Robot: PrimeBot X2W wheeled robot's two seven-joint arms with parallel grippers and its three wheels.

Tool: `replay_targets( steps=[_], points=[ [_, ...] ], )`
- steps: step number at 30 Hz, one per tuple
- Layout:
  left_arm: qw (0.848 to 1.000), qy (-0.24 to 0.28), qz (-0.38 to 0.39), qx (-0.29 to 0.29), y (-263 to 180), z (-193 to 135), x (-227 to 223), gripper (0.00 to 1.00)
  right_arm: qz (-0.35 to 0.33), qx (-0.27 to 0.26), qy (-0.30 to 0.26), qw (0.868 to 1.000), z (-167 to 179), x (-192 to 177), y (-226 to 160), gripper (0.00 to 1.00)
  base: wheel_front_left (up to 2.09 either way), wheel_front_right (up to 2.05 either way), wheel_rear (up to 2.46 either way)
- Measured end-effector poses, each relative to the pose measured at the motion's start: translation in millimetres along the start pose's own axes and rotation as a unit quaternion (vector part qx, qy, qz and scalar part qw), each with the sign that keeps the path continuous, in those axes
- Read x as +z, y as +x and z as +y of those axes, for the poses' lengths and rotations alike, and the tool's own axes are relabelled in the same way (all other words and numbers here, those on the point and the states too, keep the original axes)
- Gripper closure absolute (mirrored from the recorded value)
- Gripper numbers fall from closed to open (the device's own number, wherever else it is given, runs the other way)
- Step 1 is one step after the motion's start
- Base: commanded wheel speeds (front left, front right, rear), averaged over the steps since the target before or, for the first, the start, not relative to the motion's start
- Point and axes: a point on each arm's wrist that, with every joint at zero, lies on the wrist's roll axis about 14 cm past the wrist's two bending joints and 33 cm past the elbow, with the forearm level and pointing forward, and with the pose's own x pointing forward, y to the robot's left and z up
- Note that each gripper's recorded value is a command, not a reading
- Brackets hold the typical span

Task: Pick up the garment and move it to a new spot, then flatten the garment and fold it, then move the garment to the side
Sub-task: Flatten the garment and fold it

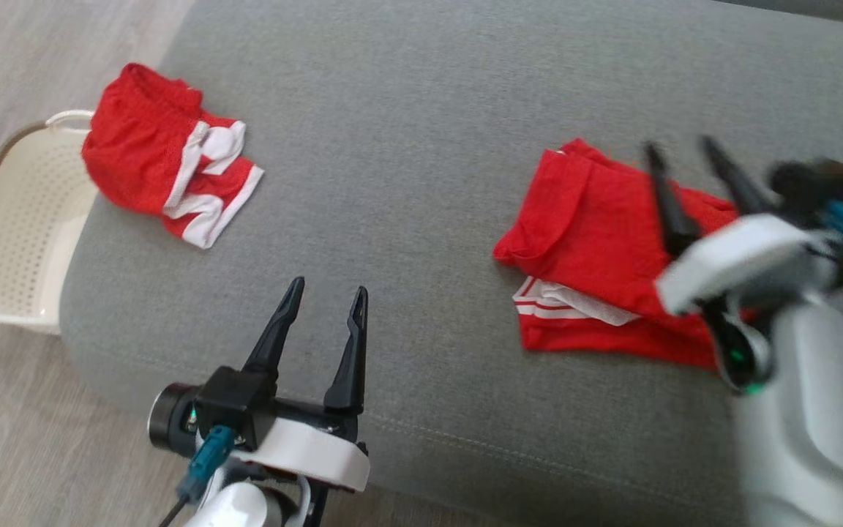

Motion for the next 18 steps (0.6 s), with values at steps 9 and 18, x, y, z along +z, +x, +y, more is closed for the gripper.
replay_targets(
  steps=[9,18],
  points=[
    [1.000,-0.001,-0.010,-0.011,4,-5,5,0.00,0.029,-0.040,-0.003,0.999,-19,-51,-31,1.00,0.00,0.00,0.00],
    [1.000,0.005,0.001,0.002,-6,4,-1,0.00,0.107,-0.008,-0.001,0.994,-3,-91,8,1.00,0.00,0.00,0.00]
  ],
)
